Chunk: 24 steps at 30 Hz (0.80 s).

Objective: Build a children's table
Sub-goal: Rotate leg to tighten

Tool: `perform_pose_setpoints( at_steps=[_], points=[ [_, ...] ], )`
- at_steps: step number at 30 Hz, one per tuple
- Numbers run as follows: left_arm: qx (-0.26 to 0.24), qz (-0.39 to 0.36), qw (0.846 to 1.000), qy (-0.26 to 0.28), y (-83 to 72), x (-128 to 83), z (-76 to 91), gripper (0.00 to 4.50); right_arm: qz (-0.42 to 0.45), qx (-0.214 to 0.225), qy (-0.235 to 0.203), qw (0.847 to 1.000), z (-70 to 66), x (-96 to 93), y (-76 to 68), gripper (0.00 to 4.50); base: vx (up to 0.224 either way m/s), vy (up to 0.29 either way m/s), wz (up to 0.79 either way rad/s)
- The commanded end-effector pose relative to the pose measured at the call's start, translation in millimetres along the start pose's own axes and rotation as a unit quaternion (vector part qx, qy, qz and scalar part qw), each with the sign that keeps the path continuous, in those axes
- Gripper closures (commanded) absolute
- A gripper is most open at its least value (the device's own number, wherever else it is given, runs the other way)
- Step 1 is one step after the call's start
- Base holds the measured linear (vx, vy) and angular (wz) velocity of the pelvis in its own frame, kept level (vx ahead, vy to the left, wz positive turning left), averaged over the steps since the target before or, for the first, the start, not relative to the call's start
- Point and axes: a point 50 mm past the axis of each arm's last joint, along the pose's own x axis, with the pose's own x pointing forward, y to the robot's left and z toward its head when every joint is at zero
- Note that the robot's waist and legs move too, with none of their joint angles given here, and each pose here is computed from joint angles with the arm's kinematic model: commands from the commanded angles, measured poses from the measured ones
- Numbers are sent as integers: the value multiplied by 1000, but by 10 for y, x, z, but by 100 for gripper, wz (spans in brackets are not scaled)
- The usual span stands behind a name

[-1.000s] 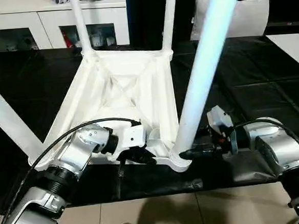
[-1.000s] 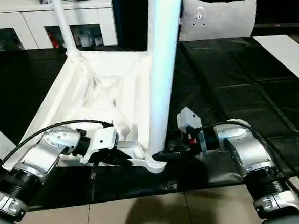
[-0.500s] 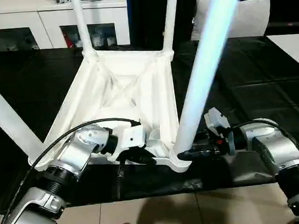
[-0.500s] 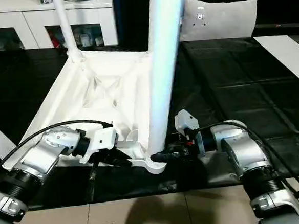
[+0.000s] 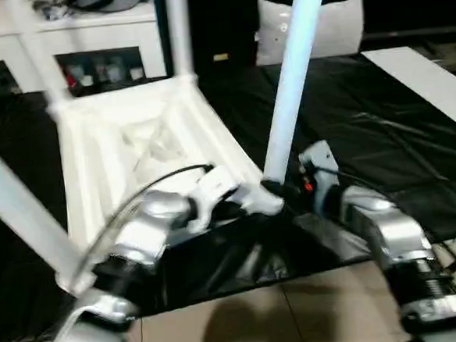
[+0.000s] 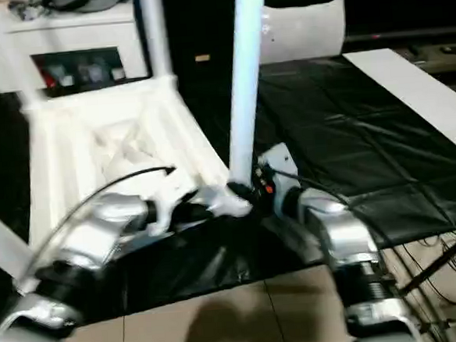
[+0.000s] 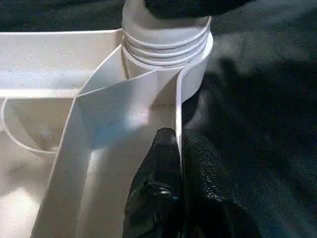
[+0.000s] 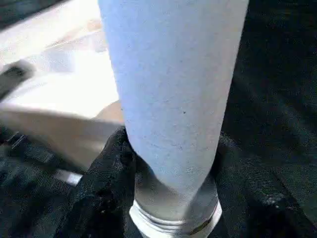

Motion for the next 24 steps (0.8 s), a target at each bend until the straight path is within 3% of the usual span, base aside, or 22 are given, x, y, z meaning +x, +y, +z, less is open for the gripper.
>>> perform_pose_setpoints(
  at_steps=[1, 4, 9, 13, 18, 20, 24],
  points=[
    [13, -23, 999, -45, -248, 231, 255, 450, -21, 30, 48, 998, -183, 127, 140, 256, 0, 0, 0],
    [19, 14, 998, -65, -307, 336, 376, 450, -39, 1, 3, 999, -122, 152, 204, 187, 0, 0, 0],
    [33, 7, 999, -43, -290, 290, 306, 450, -40, 13, -9, 999, -104, 109, 209, 148, 0, 0, 0],
    [48, -13, 998, -30, -232, 193, 190, 450, -9, -36, -12, 999, -110, 13, 138, 107, 0, 0, 0],
    [68, -42, 997, -15, -108, 16, 17, 450, 22, -81, -36, 996, 10, -184, -101, 63, 0, 0, 0],
    [89, -69, 994, -6, -55, -102, -58, 450, 92, -106, -1, 990, 10, -325, -182, 49, 0, 0, 0],
    [104, -103, 989, -11, -62, -168, -76, 450, 137, -130, 6, 982, 32, -410, -215, 49, 0, 0, 0]
  ],
)
